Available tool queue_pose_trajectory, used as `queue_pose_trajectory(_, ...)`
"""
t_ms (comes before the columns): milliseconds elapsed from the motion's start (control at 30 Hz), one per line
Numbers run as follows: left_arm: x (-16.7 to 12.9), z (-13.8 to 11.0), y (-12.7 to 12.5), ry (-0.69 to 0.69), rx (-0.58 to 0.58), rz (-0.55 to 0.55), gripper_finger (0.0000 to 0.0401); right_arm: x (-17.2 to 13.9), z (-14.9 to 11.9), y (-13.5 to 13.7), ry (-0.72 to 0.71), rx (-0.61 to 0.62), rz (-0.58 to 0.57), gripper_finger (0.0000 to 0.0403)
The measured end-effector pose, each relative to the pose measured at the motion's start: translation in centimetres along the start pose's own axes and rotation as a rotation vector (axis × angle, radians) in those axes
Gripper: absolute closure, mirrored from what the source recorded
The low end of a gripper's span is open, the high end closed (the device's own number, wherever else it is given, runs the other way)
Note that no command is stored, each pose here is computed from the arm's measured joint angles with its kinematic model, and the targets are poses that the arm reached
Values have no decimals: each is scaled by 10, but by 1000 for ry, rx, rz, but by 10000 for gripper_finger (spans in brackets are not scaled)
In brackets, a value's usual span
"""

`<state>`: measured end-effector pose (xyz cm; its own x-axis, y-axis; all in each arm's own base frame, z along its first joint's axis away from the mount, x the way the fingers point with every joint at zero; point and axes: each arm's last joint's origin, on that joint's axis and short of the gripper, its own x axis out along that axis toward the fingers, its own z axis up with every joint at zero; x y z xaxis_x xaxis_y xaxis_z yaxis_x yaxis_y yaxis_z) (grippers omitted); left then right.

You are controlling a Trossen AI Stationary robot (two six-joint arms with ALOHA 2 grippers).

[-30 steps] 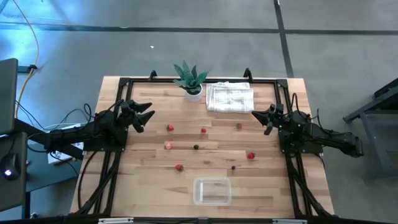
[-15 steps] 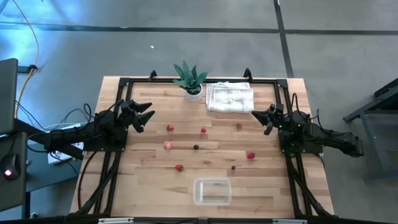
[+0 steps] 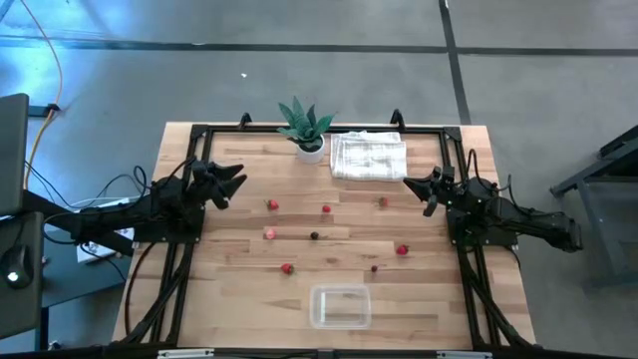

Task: Pick and placing Produce into tupperware
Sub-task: Put the strawberry into the transparent bin

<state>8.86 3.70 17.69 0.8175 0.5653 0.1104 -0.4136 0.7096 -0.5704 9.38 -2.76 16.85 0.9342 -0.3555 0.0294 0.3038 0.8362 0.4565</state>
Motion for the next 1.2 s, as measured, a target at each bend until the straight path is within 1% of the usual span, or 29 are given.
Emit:
queue_pose_trajectory(200, 0, 0, 0, 0, -79, 2, 103, 0, 0, 0, 0, 0, 0, 402)
queue_pose_trajectory(400, 0, 0, 0, -1, -126, 5, 103, 0, 0, 0, 0, 0, 0, 402)
queue_pose_trajectory(767, 0, 0, 1, -9, -130, 29, 103, 0, 0, 0, -1, 3, -2, 402)
queue_pose_trajectory(1033, 0, -1, 1, -4, -131, 22, 103, 0, 0, 0, -1, 4, -2, 402)
queue_pose_trajectory(1067, 0, -1, 1, 2, -131, 14, 103, 0, 0, 0, -2, 21, -2, 402)
queue_pose_trajectory(1133, 0, -1, 0, 19, -138, -10, 103, 0, 1, 0, -19, 106, -15, 402)
queue_pose_trajectory(1200, 0, -2, -1, 43, -174, -41, 105, 0, 3, 0, -45, 184, -23, 402)
